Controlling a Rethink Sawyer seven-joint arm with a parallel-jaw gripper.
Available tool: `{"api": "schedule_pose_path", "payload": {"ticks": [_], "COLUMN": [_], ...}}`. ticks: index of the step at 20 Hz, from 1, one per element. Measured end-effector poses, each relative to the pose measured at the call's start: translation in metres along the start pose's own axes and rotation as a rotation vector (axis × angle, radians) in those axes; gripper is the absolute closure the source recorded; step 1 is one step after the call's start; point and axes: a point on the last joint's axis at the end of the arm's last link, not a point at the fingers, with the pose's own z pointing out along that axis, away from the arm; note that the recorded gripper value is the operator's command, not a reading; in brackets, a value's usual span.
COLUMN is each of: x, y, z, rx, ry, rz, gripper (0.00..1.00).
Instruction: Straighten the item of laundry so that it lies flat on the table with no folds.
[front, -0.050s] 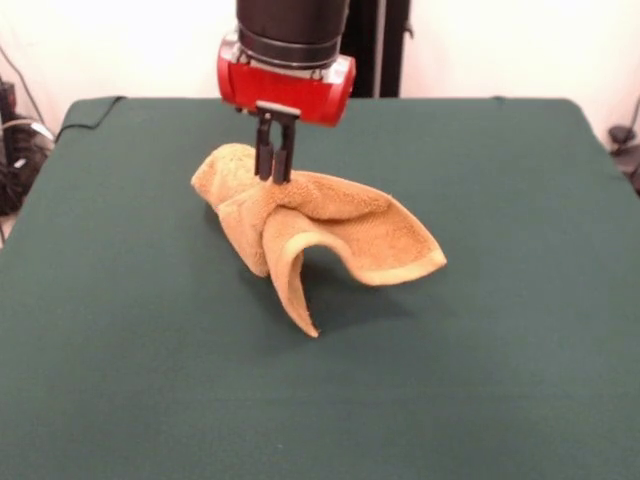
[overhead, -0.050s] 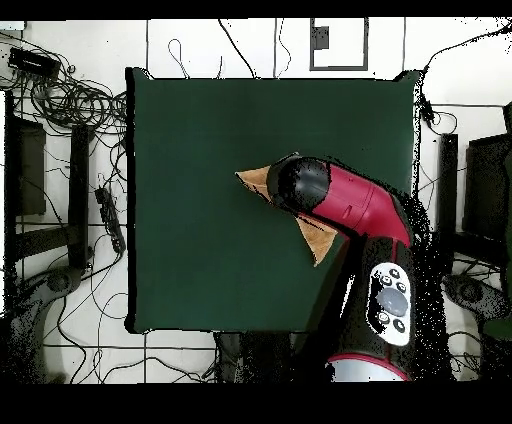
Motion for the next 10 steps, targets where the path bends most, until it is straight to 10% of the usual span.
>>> {"api": "schedule_pose_path", "payload": {"ticks": [10], "x": [0.006], "y": [-0.011], "z": [-0.008], "rx": [-0.001], "ry": [0.005], "rz": [0.021], "gripper": [1.0]}}
